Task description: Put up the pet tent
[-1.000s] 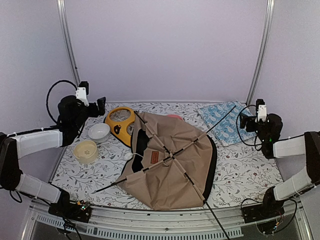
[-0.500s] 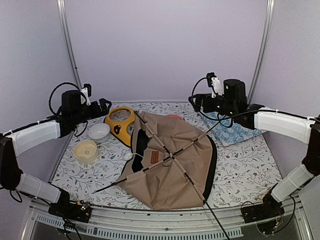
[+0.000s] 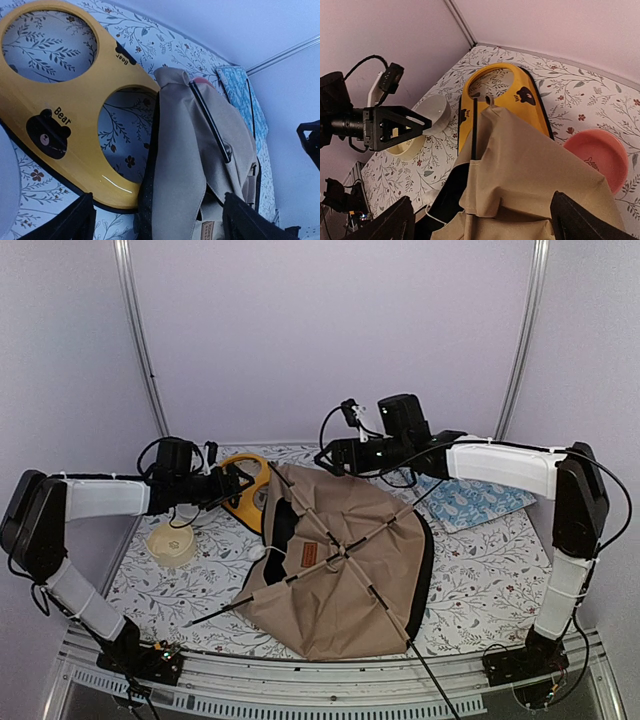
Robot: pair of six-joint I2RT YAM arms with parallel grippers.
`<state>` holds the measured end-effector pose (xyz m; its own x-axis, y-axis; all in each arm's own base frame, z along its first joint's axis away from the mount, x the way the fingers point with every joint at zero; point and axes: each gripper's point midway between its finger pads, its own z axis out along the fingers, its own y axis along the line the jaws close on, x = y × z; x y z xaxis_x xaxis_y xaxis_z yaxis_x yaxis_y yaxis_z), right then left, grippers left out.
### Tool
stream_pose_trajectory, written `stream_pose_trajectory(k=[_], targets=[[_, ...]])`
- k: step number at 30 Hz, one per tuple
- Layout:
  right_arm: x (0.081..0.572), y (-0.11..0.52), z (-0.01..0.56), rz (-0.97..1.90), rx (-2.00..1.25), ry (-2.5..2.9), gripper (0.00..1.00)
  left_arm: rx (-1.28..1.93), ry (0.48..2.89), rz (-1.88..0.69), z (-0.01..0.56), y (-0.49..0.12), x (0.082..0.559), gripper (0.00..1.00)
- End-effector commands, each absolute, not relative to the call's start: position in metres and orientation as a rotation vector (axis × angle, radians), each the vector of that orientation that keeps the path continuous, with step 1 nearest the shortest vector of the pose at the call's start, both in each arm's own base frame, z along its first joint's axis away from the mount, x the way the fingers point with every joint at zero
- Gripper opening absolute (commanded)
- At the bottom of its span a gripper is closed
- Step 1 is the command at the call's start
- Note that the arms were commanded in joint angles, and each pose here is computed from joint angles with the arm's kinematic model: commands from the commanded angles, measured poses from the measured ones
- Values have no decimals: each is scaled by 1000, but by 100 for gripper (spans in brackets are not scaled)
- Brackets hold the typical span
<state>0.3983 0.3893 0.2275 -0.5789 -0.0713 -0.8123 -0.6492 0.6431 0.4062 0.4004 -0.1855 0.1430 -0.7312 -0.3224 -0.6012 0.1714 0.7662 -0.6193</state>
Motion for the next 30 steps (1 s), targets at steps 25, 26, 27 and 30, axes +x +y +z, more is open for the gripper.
stream_pose_trajectory(k=[25,26,27,30], targets=[[346,442,115,618,-827,2321,30,-87,2199,-1161,129,-232,430,68],[345,443,116,624,-829,2321,30,-87,2204,-1161,127,-233,431,68],[345,443,117,632,-831,2319,29,-88,2206,-1165,126,-233,432,67],[344,446,118,648,-837,2319,22,-87,2207,-1186,124,-238,434,62]])
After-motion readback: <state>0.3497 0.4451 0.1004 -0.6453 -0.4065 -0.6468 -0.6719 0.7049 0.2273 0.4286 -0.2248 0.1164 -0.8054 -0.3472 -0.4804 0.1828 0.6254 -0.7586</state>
